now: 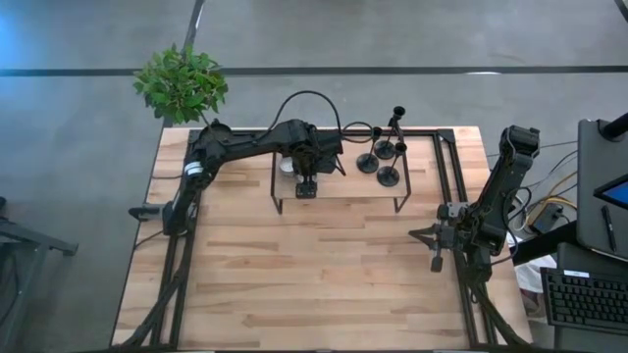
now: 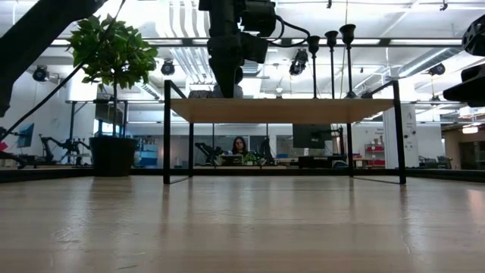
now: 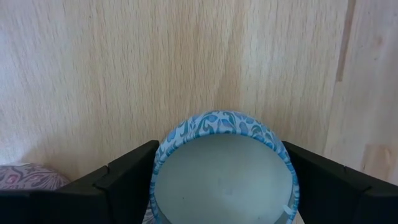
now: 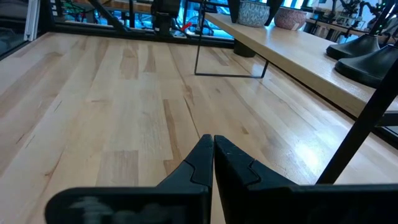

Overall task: Pick & Place candle stick holders
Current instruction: Put the blue scented candle on the shelf

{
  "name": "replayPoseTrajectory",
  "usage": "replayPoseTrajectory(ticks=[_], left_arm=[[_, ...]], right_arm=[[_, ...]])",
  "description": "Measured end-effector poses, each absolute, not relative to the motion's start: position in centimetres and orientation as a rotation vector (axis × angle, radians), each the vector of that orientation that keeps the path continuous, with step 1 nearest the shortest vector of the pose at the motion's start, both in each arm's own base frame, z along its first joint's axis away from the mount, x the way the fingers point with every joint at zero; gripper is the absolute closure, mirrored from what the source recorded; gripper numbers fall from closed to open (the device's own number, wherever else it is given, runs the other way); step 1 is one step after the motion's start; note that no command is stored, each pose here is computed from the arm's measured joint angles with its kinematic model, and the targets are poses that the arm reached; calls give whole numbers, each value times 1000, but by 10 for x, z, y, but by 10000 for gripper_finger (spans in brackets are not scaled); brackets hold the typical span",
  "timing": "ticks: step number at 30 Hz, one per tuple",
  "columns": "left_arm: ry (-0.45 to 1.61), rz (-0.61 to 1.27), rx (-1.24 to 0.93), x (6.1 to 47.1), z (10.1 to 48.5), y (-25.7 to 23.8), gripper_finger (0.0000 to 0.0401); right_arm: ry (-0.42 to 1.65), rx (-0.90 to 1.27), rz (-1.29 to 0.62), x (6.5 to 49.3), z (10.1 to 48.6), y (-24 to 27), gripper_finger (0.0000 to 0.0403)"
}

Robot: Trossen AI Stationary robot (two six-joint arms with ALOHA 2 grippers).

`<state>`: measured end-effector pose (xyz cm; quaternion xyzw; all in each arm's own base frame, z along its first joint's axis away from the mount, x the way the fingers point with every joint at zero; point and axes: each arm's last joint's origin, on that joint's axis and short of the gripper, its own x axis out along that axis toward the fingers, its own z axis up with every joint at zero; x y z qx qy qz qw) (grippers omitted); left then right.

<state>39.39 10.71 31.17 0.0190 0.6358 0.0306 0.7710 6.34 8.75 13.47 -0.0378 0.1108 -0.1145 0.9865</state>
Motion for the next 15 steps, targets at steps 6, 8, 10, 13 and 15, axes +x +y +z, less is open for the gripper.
replayPoseTrajectory(ticks=[6,8,10,13,15], left_arm=[[1377,75,29,394,312,107,71],[1373,73,28,394,312,107,67],[1372,71,27,395,312,106,62],[1371,68,25,395,312,107,52],[1371,68,25,395,312,107,43]], right_arm=[[223,-76,-230,63,135,88,394],[223,-76,-230,63,135,87,394],[223,-76,-230,63,135,87,394],[223,-76,-230,63,135,88,394],[223,-76,-230,63,135,88,394]])
